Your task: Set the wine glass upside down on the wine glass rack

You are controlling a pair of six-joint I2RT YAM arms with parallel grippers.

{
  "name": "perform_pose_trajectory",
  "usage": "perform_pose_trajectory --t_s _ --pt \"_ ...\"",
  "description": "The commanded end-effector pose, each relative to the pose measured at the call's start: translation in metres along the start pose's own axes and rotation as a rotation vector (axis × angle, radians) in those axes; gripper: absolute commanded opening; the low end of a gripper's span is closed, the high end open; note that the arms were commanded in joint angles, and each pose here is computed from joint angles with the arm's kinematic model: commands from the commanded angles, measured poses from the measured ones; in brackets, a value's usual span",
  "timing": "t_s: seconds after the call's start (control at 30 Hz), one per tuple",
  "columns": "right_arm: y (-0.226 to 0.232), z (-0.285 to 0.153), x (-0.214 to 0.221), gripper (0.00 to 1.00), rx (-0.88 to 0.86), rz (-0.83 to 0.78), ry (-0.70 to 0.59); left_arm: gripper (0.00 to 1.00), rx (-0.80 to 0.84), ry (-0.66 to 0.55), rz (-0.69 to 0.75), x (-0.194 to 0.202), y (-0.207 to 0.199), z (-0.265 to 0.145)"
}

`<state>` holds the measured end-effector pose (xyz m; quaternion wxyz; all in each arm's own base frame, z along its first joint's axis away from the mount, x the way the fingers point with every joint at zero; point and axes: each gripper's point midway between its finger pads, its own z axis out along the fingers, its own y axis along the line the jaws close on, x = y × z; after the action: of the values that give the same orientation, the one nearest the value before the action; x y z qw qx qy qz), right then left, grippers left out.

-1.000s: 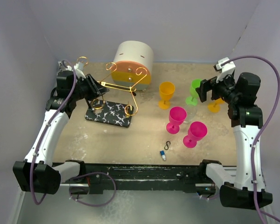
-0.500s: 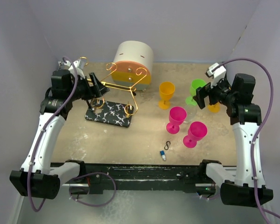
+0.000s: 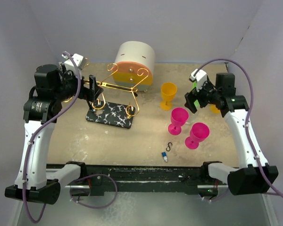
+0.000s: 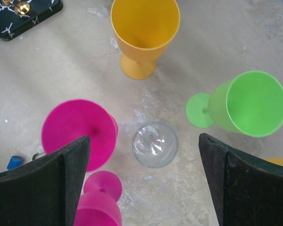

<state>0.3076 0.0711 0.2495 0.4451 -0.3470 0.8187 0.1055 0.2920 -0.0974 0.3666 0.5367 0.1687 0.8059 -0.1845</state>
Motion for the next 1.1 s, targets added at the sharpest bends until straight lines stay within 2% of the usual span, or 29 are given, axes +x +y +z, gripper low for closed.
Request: perform_pose_trajectory --t_s 0.0,0.13,0.27,0.37,0.63,1.07 --pt "-0.012 0.019 -0.033 0.97 0.066 -0.021 -0.061 0.99 0.023 0.001 0.174 -0.007 -0.002 -0.012" --pt "-0.031 0.040 -0.059 0.92 0.128 0.035 -0.090 0.99 -0.044 -0.005 0.254 -0.012 0.010 -0.018" --pt "-0.042 0.068 -0.070 0.80 0.155 0.081 -0.039 0.99 -0.113 -0.034 0.308 -0.022 0.021 -0.025" --pt "-0.042 0.090 -0.070 0.75 0.149 0.099 0.006 0.99 -0.133 -0.049 0.327 -0.027 0.024 -0.027" --pt "-0.039 0.128 -0.059 0.58 0.144 0.128 0.111 0.99 -0.143 -0.062 0.316 -0.035 0.026 -0.027" --pt "-0.034 0.162 -0.034 0.35 0.097 0.163 0.228 0.99 -0.129 -0.083 0.295 -0.038 0.025 -0.032"
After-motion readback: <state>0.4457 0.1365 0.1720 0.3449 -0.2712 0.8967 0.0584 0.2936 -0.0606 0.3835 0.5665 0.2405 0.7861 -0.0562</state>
